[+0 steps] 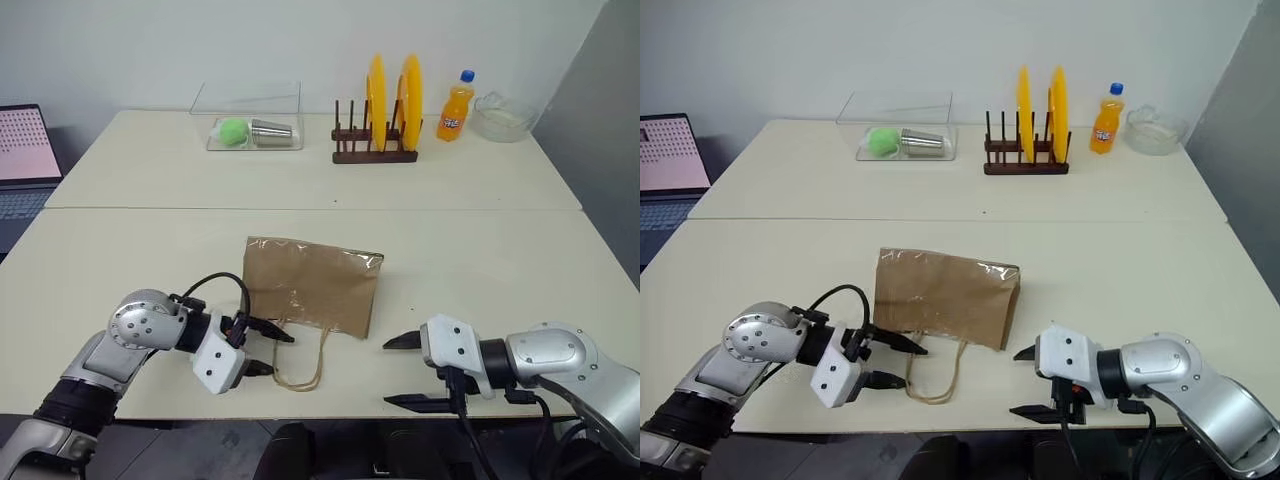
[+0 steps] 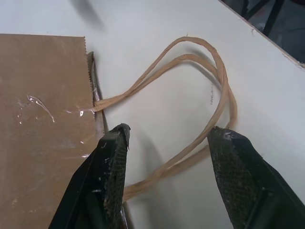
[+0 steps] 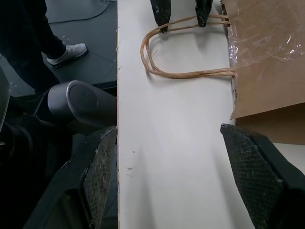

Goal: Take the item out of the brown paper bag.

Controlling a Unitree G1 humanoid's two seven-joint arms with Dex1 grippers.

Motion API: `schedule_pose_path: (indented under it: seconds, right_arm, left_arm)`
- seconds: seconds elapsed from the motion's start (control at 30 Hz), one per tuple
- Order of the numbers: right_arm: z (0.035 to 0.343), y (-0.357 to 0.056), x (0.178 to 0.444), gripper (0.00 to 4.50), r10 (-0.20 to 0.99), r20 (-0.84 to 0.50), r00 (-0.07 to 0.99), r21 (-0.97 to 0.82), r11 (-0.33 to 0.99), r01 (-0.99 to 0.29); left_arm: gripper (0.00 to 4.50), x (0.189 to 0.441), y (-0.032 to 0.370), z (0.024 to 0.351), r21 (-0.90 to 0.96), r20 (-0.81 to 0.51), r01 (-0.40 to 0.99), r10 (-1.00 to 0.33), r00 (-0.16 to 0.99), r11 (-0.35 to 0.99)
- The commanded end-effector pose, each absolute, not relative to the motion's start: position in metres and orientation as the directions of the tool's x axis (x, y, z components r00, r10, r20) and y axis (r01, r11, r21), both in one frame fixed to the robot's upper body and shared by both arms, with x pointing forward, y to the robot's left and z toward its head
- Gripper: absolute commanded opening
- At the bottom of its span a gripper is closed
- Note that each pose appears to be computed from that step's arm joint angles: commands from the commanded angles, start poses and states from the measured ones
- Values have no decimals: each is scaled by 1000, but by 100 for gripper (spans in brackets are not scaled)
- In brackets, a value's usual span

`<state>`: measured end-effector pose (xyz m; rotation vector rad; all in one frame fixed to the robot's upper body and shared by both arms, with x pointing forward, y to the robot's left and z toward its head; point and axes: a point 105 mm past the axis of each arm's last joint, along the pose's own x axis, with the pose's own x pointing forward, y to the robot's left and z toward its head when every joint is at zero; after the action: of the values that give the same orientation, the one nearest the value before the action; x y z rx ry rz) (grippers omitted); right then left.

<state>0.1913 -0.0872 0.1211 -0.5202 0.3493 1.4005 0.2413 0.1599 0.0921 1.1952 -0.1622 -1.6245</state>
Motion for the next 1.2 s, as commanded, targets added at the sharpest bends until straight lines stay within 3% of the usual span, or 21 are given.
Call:
schedule_pose_path:
  seconds: [0.03, 0.37, 0.47, 0.7, 0.93, 1.2]
  right_arm:
    - [130, -83, 187, 363, 851, -502, 152, -177, 70, -982]
    - [131, -84, 185, 363, 854, -495, 159, -176, 81, -981]
    - [132, -84, 185, 368, 858, -485, 167, -200, 78, -977]
    - [136, -80, 192, 368, 873, -445, 200, -311, 59, -949]
    - [128, -80, 201, 368, 851, -485, 202, -539, -109, -835]
    - [117, -62, 216, 368, 860, -448, 246, -743, -204, -638]
  left_arm:
    - [271, 243, 152, 90, 659, -598, 609, -799, 68, -441]
    - [271, 250, 137, 96, 723, -522, 573, -849, 86, -386]
    - [214, 247, 136, 105, 715, -488, 603, -870, 69, -354]
    - [3, 249, 128, 127, 644, -421, 727, -904, 77, -239]
    - [3, 272, 109, 172, 535, -259, 845, -950, 176, 11]
    - [3, 277, 105, 186, 482, -227, 874, -954, 196, 65]
